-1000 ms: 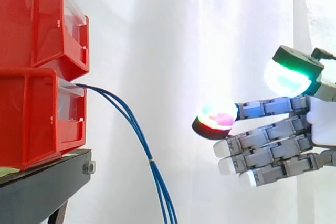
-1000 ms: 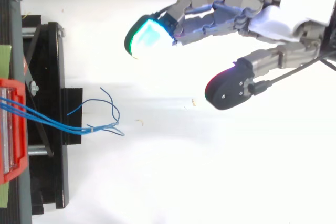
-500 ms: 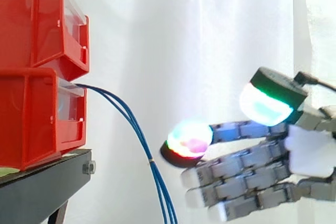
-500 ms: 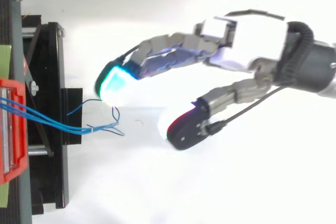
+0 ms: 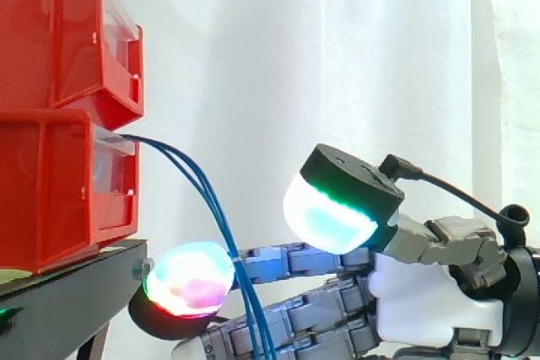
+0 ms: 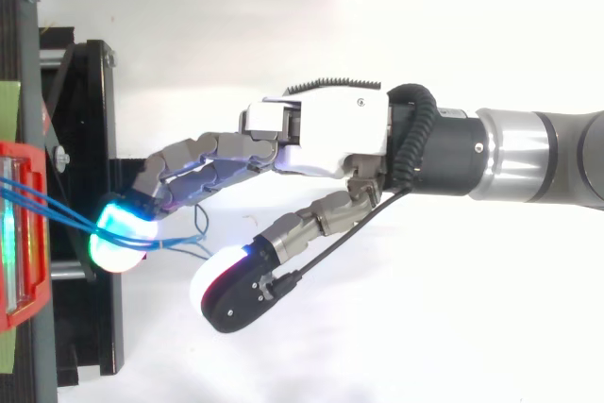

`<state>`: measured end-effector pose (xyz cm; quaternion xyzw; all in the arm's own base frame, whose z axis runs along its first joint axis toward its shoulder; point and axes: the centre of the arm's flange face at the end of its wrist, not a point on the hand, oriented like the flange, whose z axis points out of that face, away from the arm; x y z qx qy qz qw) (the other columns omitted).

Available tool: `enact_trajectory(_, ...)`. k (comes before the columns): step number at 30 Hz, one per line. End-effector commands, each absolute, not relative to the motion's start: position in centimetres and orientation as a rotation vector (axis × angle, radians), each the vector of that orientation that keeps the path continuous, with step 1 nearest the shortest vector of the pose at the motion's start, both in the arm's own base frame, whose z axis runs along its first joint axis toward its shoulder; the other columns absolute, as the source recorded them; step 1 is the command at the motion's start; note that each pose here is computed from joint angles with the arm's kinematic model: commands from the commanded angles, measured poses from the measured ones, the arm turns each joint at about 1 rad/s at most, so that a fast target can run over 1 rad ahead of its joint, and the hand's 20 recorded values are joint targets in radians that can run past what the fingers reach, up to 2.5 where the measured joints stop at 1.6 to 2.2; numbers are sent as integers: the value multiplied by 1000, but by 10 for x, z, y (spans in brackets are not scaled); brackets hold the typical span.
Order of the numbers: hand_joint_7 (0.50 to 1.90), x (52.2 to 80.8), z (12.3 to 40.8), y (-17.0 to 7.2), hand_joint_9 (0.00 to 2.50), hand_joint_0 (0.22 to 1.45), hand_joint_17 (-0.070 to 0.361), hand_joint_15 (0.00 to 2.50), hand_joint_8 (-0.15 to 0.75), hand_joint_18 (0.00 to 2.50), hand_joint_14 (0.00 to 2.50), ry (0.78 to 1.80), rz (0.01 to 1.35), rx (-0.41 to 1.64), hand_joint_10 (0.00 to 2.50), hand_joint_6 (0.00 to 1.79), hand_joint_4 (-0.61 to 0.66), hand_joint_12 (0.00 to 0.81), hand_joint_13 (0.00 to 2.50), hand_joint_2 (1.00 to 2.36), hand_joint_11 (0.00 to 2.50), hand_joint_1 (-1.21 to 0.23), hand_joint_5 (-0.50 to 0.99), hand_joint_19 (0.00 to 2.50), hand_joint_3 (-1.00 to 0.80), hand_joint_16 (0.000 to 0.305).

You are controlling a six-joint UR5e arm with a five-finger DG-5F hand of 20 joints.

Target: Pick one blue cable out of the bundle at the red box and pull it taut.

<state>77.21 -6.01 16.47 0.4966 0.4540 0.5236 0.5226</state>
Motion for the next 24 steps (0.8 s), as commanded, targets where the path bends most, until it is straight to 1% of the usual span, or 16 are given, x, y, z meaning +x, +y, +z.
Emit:
enact_trajectory(1, 820, 773, 165, -59, 533, 543, 124, 163, 332, 391, 6, 1091, 1258, 1189, 3, 502, 374, 373, 426, 1000, 115, -692, -154, 274, -500, 55)
enact_trajectory(8, 858, 773, 165, -59, 550, 551, 122, 170, 334, 398, 6, 1089, 1263, 1184, 3, 502, 379, 371, 434, 1000, 126, -666, -144, 284, -500, 54)
enact_trajectory(12, 880, 773, 165, -61, 554, 564, 121, 168, 332, 394, 6, 1090, 1259, 1187, 3, 503, 378, 368, 434, 1000, 128, -626, -138, 283, -500, 54)
enact_trajectory(17, 925, 772, 164, -66, 557, 582, 119, 168, 328, 390, 6, 1089, 1254, 1191, 3, 503, 375, 364, 438, 1001, 131, -621, -131, 289, -483, 53)
enact_trajectory(21, 995, 772, 164, -66, 560, 604, 118, 170, 326, 393, 6, 1089, 1252, 1190, 3, 503, 349, 361, 438, 1005, 133, -644, -122, 291, -432, 52)
enact_trajectory(24, 1089, 772, 164, -66, 561, 613, 117, 170, 326, 395, 6, 1089, 1252, 1190, 3, 502, 300, 361, 438, 1007, 141, -659, -117, 288, -402, 52)
